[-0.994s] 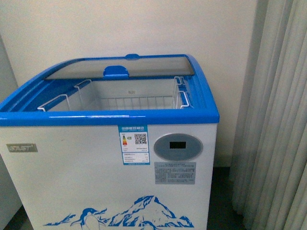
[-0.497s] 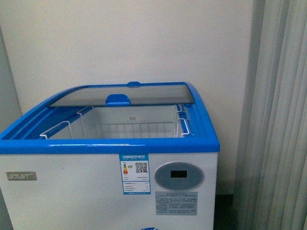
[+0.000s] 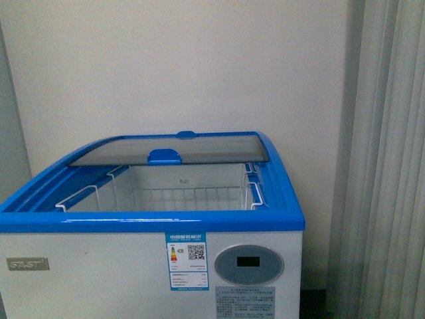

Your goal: Put drink in fridge

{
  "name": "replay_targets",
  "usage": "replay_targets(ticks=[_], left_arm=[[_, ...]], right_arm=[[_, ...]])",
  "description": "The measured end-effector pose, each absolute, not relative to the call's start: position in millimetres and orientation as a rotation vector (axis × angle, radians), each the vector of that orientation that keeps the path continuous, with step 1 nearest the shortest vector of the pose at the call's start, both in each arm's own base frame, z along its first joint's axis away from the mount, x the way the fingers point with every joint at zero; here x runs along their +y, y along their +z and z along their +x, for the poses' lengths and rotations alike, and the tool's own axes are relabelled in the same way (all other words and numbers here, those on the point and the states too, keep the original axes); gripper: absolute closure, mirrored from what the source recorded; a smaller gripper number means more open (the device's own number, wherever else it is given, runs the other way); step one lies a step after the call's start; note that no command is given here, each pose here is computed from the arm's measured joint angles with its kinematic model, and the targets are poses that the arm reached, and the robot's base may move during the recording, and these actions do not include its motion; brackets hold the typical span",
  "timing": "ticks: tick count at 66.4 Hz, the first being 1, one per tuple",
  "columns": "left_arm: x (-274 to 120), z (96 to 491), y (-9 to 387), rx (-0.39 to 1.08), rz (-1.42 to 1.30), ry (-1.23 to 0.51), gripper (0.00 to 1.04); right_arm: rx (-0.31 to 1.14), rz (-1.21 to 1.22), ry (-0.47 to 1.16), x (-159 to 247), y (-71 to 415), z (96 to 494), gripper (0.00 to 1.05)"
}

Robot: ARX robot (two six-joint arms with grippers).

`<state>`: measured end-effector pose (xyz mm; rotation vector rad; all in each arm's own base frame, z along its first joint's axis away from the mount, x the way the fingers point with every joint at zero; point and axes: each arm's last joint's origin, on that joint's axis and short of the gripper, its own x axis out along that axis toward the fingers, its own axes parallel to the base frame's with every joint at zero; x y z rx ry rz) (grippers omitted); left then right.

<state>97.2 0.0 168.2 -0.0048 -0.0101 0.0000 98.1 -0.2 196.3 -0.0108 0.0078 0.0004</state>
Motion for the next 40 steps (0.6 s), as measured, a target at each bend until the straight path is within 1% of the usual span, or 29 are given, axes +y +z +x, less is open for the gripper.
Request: replay_targets(ticks=[40], left_arm=[[0,97,168,-0.010,-0.005,0.000,1.02]], right_arm=[[0.001,-0.011,-0.001,0,168,97,1.02]])
